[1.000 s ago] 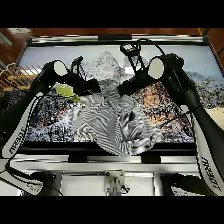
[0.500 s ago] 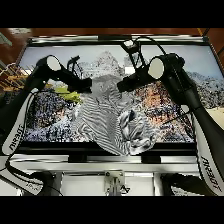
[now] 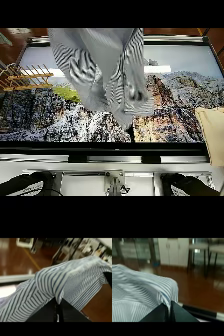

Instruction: Fold the shirts.

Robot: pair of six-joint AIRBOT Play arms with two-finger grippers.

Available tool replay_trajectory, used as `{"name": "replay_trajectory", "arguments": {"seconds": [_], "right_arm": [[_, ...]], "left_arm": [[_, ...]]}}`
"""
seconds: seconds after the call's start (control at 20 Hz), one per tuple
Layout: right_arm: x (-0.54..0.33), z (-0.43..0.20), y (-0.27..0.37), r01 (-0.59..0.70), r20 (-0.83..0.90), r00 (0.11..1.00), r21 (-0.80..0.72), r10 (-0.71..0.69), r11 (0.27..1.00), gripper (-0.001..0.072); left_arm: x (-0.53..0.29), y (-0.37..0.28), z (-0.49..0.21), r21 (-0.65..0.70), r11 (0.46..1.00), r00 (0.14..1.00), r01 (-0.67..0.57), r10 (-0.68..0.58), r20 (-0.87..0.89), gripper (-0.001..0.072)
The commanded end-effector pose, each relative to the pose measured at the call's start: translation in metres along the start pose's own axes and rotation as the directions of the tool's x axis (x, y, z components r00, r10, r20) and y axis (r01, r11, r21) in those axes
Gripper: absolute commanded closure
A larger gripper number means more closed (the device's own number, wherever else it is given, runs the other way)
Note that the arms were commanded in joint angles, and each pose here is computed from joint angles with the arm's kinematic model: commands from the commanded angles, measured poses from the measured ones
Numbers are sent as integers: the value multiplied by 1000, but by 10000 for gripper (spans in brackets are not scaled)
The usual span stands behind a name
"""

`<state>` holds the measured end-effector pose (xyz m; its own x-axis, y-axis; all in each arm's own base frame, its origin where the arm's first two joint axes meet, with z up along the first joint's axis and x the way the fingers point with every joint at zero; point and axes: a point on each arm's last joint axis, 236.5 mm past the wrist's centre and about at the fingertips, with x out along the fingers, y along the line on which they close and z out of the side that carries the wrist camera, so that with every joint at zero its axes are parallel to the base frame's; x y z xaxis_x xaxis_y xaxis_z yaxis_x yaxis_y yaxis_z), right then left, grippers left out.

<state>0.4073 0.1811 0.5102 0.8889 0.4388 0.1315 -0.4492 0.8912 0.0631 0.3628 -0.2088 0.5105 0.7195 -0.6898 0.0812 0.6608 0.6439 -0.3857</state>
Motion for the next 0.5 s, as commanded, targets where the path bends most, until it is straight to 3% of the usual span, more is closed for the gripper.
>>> {"name": "replay_trajectory", "arguments": {"seconds": [0.0, 0.15, 0.25, 0.35, 0.45], "right_arm": [[-72, 64, 10, -5, 102, 995, -17, 7, 1000, 633], [-97, 4, 12, -2, -188, 982, 22, 6, 1000, 633], [-104, -48, 11, 41, -386, 923, 114, 6, 993, 634], [-106, -113, 14, 100, -579, 815, 191, 30, 976, 633], [-110, -192, 17, 151, -764, 641, 214, 69, 965, 633]], "left_arm": [[-77, -64, 50, 77, 995, 978, 57, -71, 195, 646], [-66, -43, -8, 109, 994, 999, 3, 2, -46, 646], [-48, -5, -57, 93, 993, 968, -66, 87, -237, 646], [-23, 35, -109, 47, 993, 900, -111, 120, -418, 646], [4, 70, -154, 1, 989, 834, -146, 123, -539, 646]]}}
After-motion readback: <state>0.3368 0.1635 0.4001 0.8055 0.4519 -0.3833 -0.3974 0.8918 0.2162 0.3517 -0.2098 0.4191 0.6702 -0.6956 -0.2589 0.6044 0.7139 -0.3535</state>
